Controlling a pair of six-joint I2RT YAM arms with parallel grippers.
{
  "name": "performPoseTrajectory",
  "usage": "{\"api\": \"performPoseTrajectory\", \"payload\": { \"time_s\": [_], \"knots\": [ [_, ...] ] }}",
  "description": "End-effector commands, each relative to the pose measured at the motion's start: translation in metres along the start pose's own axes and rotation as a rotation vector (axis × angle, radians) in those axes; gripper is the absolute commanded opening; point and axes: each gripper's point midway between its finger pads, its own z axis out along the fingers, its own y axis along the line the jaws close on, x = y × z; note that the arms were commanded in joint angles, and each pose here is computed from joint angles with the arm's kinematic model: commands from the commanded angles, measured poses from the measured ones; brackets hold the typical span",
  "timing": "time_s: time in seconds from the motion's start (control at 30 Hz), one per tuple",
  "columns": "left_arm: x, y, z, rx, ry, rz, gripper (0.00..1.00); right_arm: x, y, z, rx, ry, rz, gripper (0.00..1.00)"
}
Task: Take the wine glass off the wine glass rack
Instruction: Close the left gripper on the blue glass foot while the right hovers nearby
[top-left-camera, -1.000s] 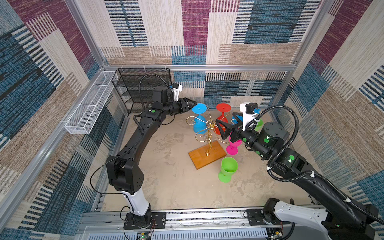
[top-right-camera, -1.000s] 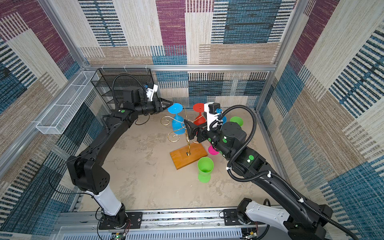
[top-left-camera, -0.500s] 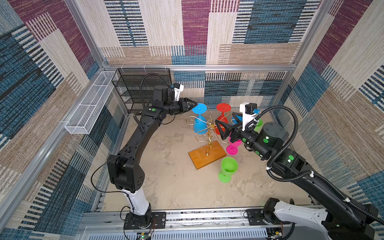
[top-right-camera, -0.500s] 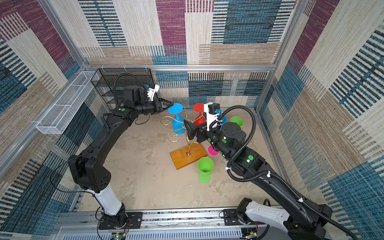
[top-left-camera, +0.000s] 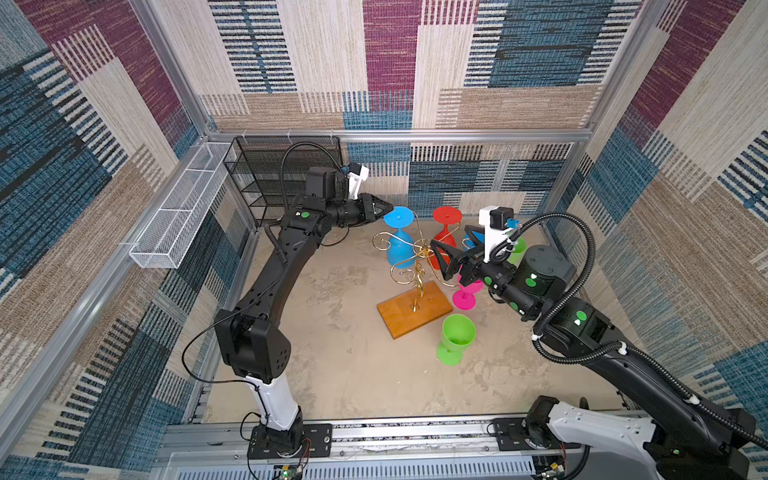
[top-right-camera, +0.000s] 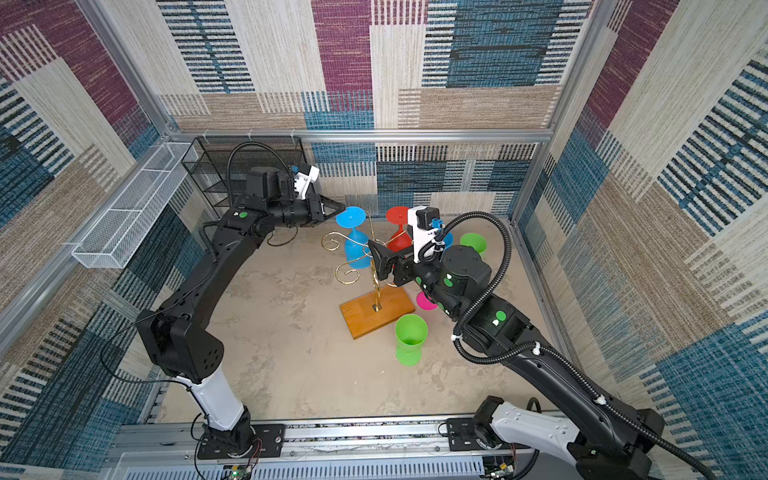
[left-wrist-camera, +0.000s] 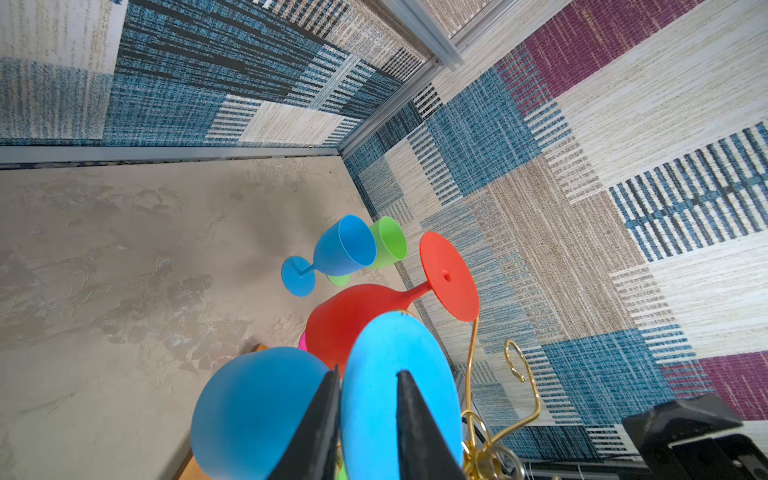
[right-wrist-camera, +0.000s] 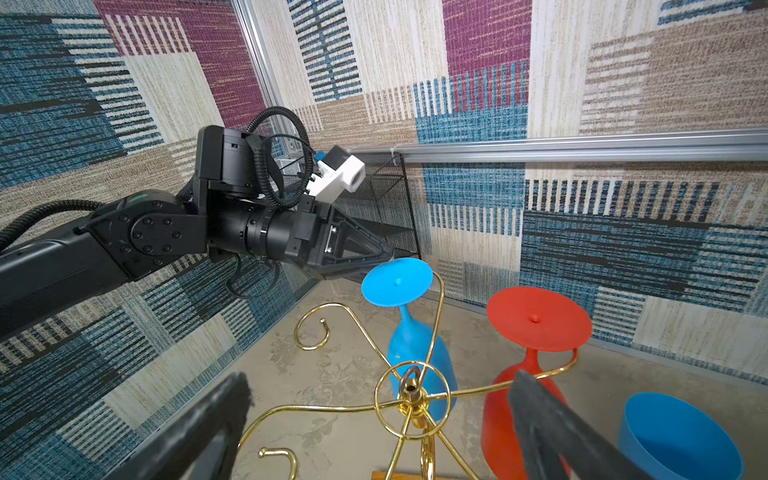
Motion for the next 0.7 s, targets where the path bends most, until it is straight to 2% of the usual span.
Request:
{"api": "performPoseTrajectory", "payload": {
  "time_s": [0.0,0.07,0.2,0.3,0.53,0.67],
  "knots": [
    [0.001,-0.007,-0.001,0.027,0.016,0.031,0.24,-0.012,-0.001,-0.004,0.007,-0.046,0.005,0.99],
    [0.002,-0.007,-0.001,0.028,0.023,0.031,0.24,-0.012,-0.002,-0.005,0.008,-0.049,0.006,0.99],
    [0.008,-0.002,-0.001,0.001,0.063,0.027,0.40,-0.013,-0.002,-0.008,0.009,-0.054,0.008,0.99],
    [0.016,0.009,0.002,-0.040,0.103,0.013,0.45,-0.012,-0.003,-0.007,0.010,-0.052,0.007,0.99],
    [0.020,0.012,0.002,-0.053,0.118,0.011,0.45,-0.010,-0.003,-0.006,0.011,-0.049,0.006,0.99],
    [0.017,0.010,0.002,-0.048,0.110,0.019,0.40,-0.011,-0.003,-0.007,0.011,-0.052,0.007,0.99]
  ]
}}
